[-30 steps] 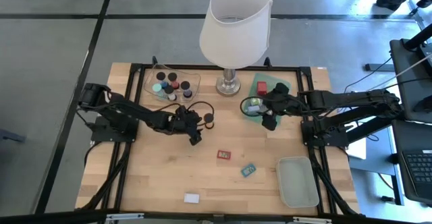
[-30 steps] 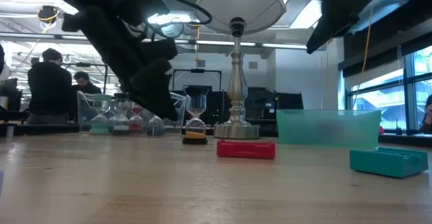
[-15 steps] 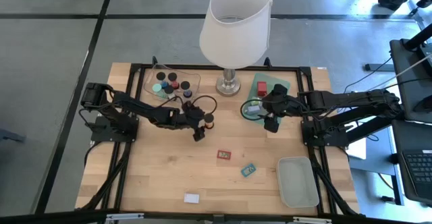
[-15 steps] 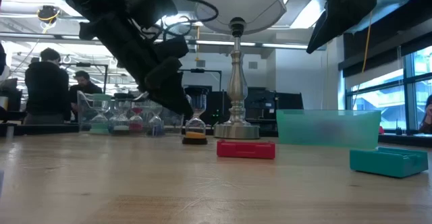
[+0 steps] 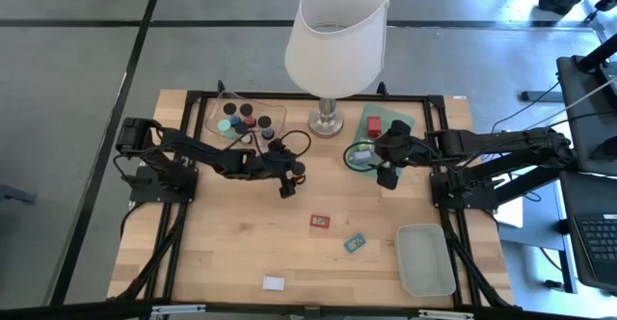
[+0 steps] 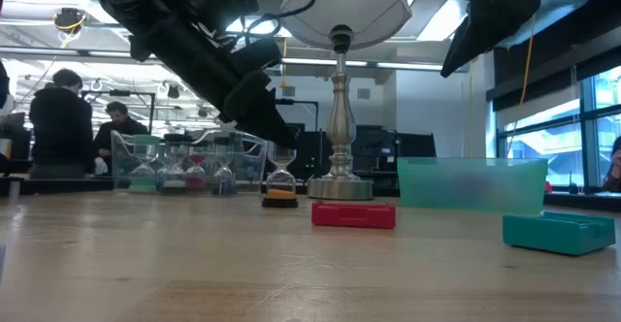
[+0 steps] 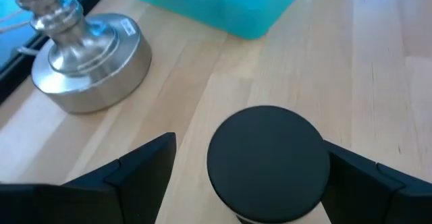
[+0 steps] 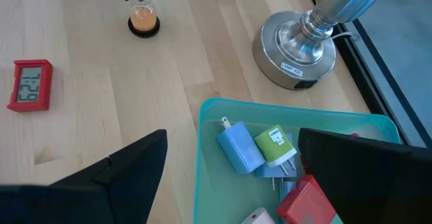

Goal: Pick & Place Office items
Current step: Put the orange hourglass into the transparent bin

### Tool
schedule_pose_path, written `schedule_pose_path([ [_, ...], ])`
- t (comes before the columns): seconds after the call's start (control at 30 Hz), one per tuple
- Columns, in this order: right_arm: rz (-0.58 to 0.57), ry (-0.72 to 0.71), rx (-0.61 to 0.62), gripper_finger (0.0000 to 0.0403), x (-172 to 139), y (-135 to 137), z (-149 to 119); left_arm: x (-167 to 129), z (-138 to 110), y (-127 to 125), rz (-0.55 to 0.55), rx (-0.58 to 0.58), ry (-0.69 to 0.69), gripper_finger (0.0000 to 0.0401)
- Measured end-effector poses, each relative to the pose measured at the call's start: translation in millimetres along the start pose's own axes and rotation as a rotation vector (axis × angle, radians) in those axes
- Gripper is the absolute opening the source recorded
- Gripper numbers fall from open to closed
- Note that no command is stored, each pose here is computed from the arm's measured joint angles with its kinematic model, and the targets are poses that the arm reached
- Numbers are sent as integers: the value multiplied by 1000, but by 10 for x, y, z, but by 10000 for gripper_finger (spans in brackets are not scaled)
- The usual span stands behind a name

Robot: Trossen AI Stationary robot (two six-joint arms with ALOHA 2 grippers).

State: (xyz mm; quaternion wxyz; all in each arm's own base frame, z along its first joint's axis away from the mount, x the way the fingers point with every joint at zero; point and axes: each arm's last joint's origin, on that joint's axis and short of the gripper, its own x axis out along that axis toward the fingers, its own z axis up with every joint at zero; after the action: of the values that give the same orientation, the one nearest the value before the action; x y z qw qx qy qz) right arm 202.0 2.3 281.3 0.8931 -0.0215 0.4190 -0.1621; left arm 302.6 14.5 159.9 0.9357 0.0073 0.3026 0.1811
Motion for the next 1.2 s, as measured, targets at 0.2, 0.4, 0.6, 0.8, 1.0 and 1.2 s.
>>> schedule_pose_path([
  [0.2, 0, 0, 0, 339, 0, 0, 0, 1, 3, 3, 0, -14, -2, 296],
  [0.4, 0, 0, 3, 339, 0, 0, 0, 1, 11, 4, 0, -81, -11, 210],
  [0.6, 0, 0, 3, 339, 0, 0, 0, -32, 121, 14, 14, -185, -108, 203],
  [0.8, 1, 0, 23, 339, 0, 0, 0, -315, 326, 148, 194, -216, -226, 203],
  [1.0, 0, 0, 27, 339, 0, 0, 0, -786, 484, 358, 432, -265, -304, 203],
  [1.2, 1, 0, 52, 339, 0, 0, 0, -1038, 374, 525, 619, -313, -234, 203],
])
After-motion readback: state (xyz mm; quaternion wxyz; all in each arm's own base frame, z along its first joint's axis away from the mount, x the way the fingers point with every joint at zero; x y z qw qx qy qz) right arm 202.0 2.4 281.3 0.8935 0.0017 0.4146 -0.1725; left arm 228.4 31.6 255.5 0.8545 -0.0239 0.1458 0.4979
